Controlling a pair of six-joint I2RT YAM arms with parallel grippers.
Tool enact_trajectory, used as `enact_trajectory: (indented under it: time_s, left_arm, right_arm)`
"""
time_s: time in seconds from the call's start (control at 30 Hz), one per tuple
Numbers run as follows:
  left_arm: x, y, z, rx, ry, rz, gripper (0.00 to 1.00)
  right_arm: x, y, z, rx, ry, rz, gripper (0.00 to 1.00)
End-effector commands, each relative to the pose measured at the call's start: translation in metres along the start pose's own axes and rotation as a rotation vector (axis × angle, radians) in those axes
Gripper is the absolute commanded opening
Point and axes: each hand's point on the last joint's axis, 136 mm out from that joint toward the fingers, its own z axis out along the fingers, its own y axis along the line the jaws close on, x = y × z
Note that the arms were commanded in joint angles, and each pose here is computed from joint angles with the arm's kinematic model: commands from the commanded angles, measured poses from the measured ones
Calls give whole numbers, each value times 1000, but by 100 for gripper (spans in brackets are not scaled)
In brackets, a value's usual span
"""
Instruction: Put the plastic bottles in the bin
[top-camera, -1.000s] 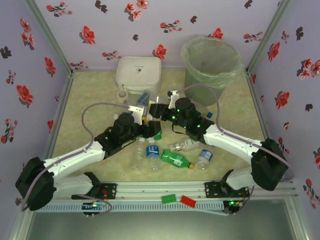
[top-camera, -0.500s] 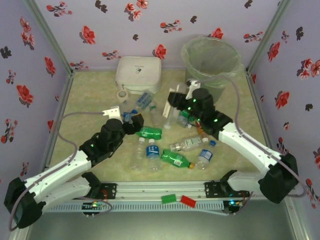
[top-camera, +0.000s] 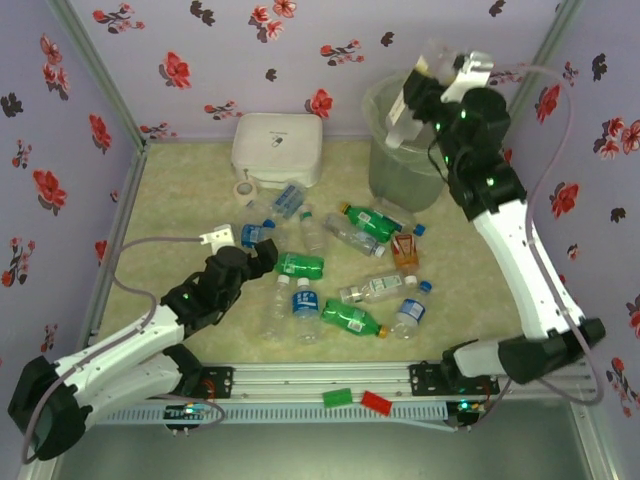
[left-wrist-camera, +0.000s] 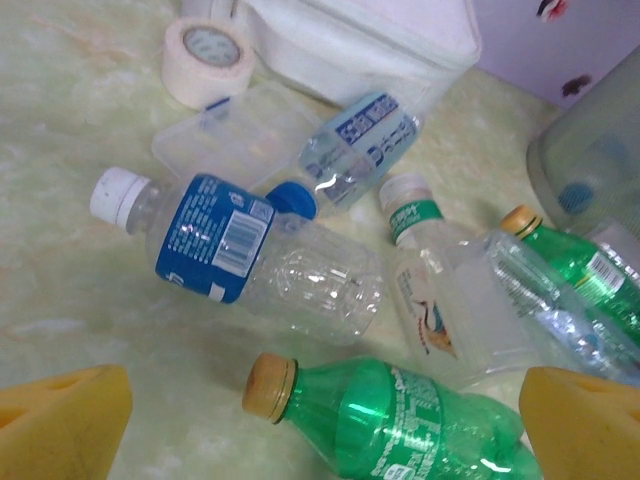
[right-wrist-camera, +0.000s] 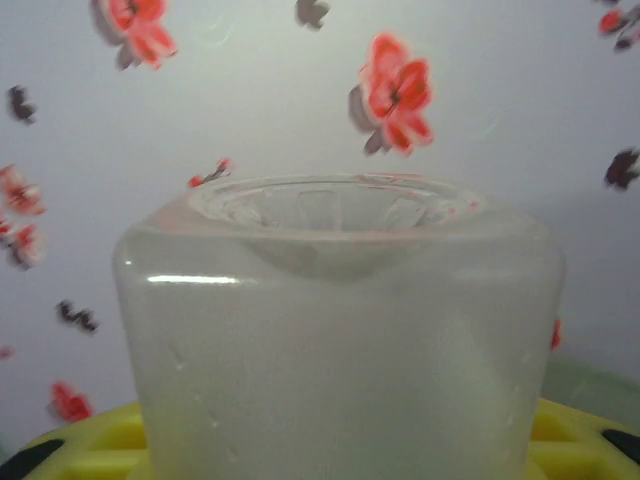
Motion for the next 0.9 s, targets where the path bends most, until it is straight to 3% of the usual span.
enact_trajectory:
  time_s: [0.0,0.23,0.5,0.63,0.73,0.87]
  left_arm:
    - [3,-3,4,-2,32,8,100]
    - [21,10,5,-28,82,-14,100]
    - [19,22,-6,-36,56,-16,100]
    - [17,23,-8,-39,54,-15,100]
    - [18,25,-9,-43,60,-16,100]
    - [21,28,-11,-48,67,-26,100]
  right_arm:
    - [13,-30,44,117,18,-106,49]
    - [74,-69,109,212,159,-182,50]
    - [177,-97,130,220,421,-126,52]
    - [208,-104,135,232,495,-119,55]
    - [215,-107,137,245,513,-111,63]
    - [206,-107,138,259,504,-118,89]
